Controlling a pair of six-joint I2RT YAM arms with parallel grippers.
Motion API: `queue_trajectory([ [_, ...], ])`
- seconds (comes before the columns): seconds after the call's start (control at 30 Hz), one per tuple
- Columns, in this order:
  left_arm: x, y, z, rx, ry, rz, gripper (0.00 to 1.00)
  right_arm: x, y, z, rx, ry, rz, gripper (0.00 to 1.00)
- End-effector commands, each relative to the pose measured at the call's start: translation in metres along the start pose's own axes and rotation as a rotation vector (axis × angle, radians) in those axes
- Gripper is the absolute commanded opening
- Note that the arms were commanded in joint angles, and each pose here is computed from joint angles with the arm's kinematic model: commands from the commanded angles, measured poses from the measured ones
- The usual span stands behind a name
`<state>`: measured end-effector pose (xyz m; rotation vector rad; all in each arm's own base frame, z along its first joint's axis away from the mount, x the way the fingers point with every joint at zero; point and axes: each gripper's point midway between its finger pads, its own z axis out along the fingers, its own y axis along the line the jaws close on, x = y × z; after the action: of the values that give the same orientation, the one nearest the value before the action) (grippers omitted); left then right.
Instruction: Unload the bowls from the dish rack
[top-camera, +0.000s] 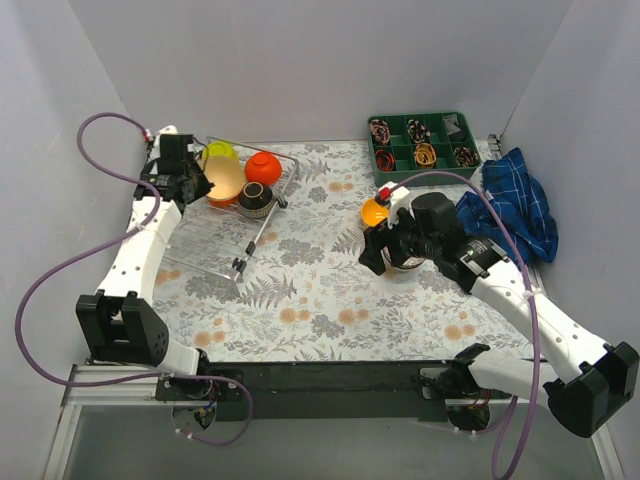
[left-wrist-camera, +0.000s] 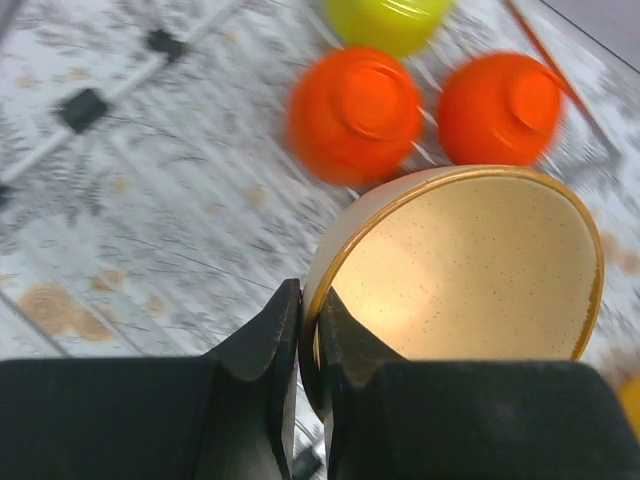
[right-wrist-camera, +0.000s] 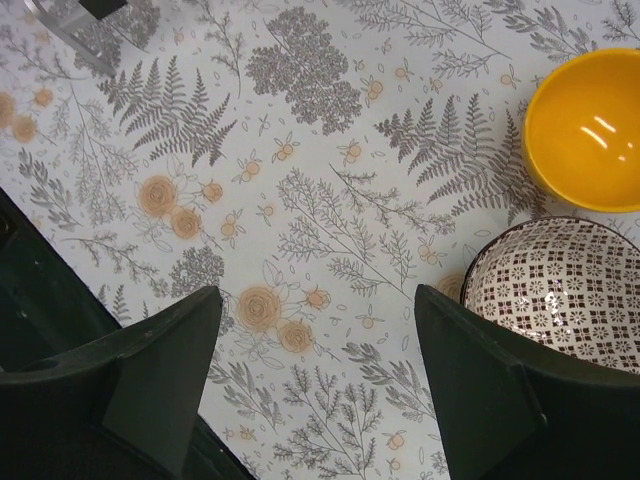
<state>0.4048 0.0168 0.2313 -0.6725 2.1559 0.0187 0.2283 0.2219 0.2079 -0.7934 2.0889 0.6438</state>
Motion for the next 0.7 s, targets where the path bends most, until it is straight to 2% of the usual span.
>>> queue_trajectory([
  [0.0, 0.03, -0.058, -0.047, 0.168, 0.007, 0.115, 0.0, -0.043, 0.006, -0.008, -0.003, -0.082, 0.048, 0.86],
  [0.2, 0.093, -0.122, -0.083, 0.317, 0.07, 0.254, 0.0, -0.07, 0.006, -0.007, 0.019, -0.094, 0.135, 0.86],
  [0.37, 0.14, -0.169, -0.112, 0.412, 0.092, 0.357, 0.0, -0.076, 0.001, 0.005, 0.041, -0.068, 0.193, 0.86],
  [0.67, 0.194, -0.21, -0.133, 0.471, 0.112, 0.478, 0.0, -0.058, -0.016, 0.033, 0.127, 0.024, 0.282, 0.8],
])
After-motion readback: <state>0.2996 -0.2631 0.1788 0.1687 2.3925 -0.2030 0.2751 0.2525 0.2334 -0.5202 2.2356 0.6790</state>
